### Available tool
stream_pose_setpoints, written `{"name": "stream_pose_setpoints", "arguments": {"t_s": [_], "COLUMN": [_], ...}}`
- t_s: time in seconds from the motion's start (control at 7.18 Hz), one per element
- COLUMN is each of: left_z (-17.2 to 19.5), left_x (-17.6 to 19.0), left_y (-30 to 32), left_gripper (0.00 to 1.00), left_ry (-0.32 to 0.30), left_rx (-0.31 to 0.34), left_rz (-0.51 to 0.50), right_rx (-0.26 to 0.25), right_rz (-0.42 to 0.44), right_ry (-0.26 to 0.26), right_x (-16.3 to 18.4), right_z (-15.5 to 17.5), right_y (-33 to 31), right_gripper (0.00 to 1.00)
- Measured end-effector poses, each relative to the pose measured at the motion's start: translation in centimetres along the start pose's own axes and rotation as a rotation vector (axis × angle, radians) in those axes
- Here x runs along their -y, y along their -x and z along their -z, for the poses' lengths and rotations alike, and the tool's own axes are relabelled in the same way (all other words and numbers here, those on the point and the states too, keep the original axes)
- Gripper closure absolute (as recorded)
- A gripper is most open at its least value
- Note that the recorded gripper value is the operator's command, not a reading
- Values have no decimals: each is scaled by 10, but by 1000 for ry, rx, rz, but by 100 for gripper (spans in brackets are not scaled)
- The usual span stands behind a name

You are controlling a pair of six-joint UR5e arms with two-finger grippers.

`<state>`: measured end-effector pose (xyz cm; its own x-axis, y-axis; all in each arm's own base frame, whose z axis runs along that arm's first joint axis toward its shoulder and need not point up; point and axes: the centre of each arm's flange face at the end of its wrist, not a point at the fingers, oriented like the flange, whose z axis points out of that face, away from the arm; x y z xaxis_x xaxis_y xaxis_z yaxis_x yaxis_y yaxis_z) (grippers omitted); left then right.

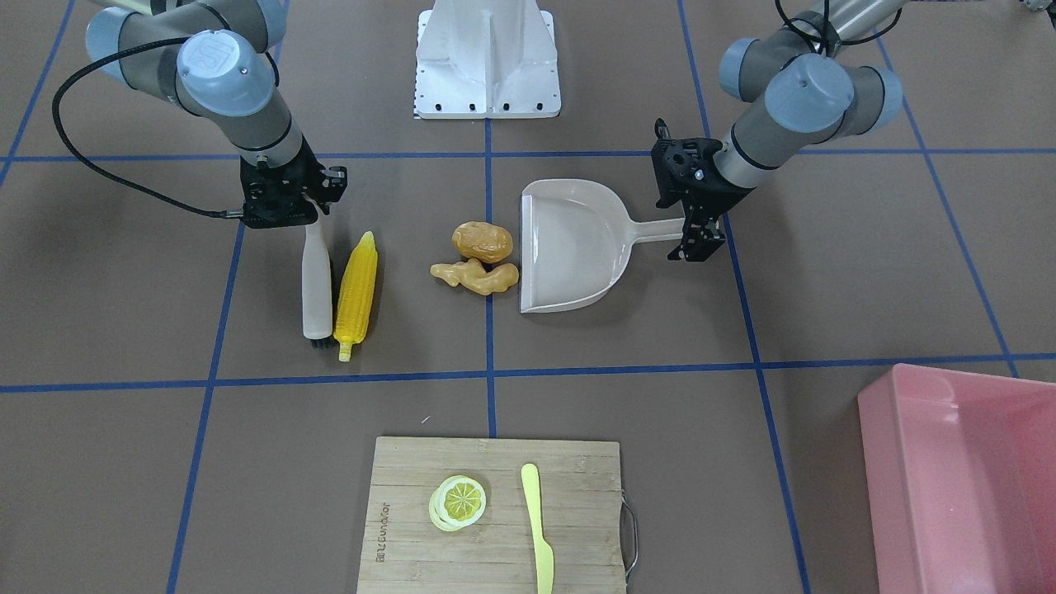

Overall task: Sweep and dump trash into bin
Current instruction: 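Move the brush with the right gripper behind the corn and ginger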

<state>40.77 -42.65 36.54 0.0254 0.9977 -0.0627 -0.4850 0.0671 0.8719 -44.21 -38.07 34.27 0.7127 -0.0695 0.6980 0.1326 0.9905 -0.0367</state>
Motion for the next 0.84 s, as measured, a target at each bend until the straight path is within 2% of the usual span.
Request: {"name": "stream_pose_setpoints", "arguments": {"t_s": [0.28, 0.84], "left_z": [5, 3], "left_x": [3, 6], "left_y": [-1, -5], "left_gripper": [5, 5], "left_ry": [-9, -12], "left_rx": [5, 0], "left_rz": [1, 16], "right_rx": [10, 100], "right_rz": [-6, -44], "right_ry": [-11, -37], "right_x": [8, 6], "right_z": [-1, -7], "right_y": [22, 71], "right_gripper": [100, 100]}}
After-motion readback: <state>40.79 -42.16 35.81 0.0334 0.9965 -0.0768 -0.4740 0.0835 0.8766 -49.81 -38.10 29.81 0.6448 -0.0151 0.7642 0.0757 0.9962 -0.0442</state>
